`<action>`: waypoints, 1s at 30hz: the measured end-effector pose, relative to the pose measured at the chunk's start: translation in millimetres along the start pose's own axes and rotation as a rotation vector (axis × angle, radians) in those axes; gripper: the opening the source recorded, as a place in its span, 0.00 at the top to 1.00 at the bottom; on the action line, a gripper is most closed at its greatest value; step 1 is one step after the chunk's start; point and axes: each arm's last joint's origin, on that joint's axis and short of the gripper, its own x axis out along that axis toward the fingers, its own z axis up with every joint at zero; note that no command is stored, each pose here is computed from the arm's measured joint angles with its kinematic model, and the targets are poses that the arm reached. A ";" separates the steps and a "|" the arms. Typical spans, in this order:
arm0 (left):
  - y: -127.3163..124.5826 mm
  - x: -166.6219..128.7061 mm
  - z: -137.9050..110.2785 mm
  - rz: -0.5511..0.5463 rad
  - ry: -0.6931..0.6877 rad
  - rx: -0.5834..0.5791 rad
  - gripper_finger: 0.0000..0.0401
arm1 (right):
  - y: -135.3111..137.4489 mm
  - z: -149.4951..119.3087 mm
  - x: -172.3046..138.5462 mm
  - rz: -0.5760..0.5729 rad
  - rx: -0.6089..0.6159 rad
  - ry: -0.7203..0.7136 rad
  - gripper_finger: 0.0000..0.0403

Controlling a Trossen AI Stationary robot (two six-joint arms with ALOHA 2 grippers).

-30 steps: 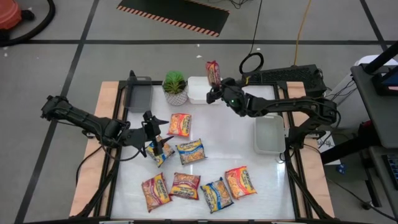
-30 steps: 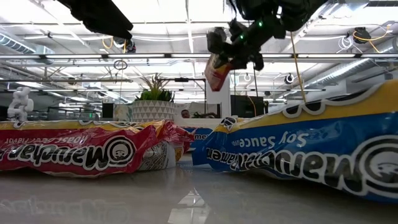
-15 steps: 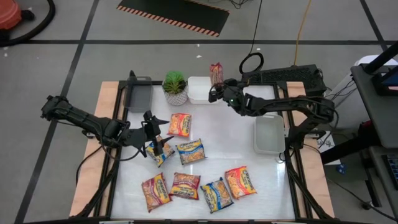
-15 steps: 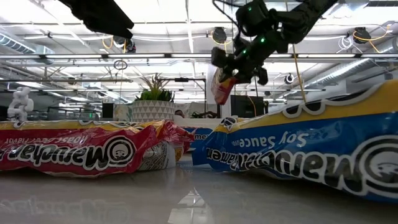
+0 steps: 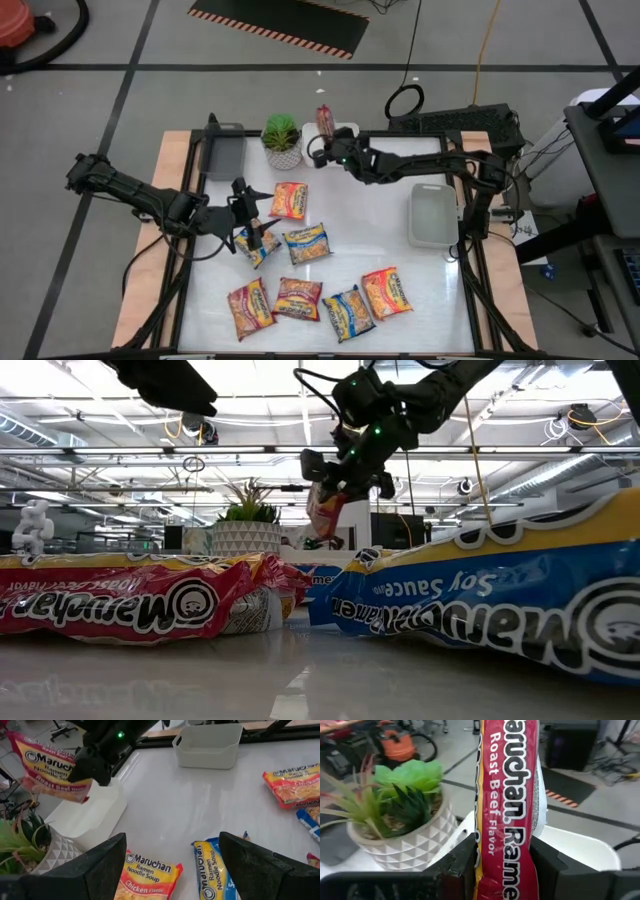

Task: Sort Maruchan noodles
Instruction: Put the top red noodle pack into the white bin

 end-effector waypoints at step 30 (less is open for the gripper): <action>-0.9 -0.3 -2.5 -0.026 0.026 -0.070 0.20 | -29.8 -19.2 12.2 -0.137 -0.020 0.107 0.70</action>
